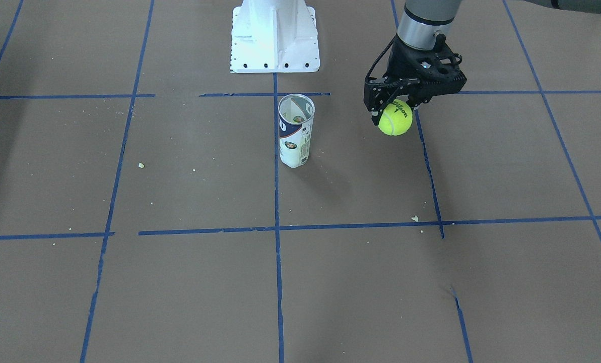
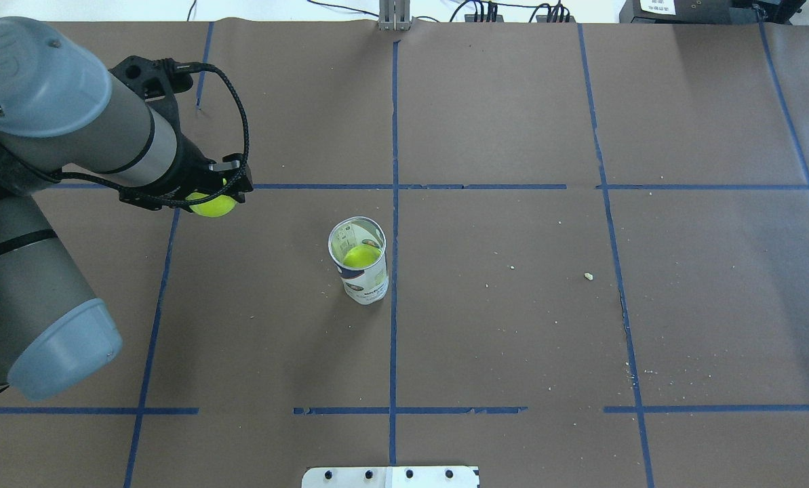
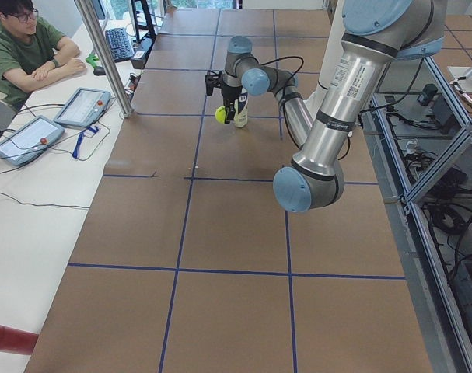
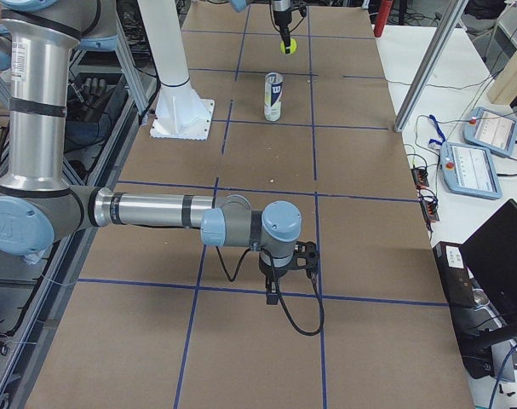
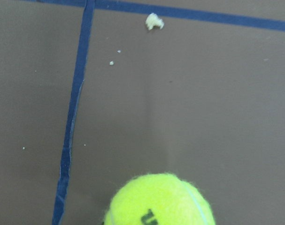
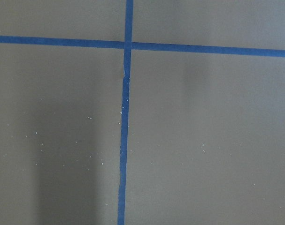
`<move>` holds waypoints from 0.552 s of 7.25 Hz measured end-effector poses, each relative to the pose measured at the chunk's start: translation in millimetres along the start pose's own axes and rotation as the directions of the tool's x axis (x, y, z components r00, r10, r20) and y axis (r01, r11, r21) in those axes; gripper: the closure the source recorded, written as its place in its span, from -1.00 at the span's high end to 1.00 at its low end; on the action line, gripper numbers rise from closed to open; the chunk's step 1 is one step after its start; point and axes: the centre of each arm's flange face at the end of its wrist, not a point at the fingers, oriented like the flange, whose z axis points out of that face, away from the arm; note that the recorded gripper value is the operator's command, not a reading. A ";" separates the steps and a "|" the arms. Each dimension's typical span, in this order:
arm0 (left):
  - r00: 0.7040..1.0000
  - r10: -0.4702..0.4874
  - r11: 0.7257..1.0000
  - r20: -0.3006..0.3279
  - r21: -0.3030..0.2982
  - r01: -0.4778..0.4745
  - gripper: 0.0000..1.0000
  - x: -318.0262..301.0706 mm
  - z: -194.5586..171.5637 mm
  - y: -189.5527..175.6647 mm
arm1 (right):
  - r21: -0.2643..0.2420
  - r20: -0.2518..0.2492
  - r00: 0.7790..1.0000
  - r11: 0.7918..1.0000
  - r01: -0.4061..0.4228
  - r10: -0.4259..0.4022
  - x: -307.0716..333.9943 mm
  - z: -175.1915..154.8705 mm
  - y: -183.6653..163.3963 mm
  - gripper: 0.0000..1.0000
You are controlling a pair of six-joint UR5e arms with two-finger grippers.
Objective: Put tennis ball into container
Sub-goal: 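Lift the ball and carry it with the left gripper over the clear cup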
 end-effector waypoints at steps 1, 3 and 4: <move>0.999 -0.041 0.999 -0.018 -0.009 0.041 -0.83 22.1 -11.4 4.3 | 0.000 0.000 1.000 1.000 0.000 0.000 0.0 0.0 0.0 1.00; 0.994 -0.103 0.993 -0.037 -0.058 0.101 -0.80 79.5 -10.3 21.0 | 0.000 0.000 1.000 1.000 0.000 0.000 0.1 0.2 0.2 1.00; 0.992 -0.124 0.989 -0.036 -0.083 0.121 -0.79 109.9 -4.9 31.0 | 0.000 0.000 1.000 1.000 0.000 0.000 0.2 0.2 0.3 1.00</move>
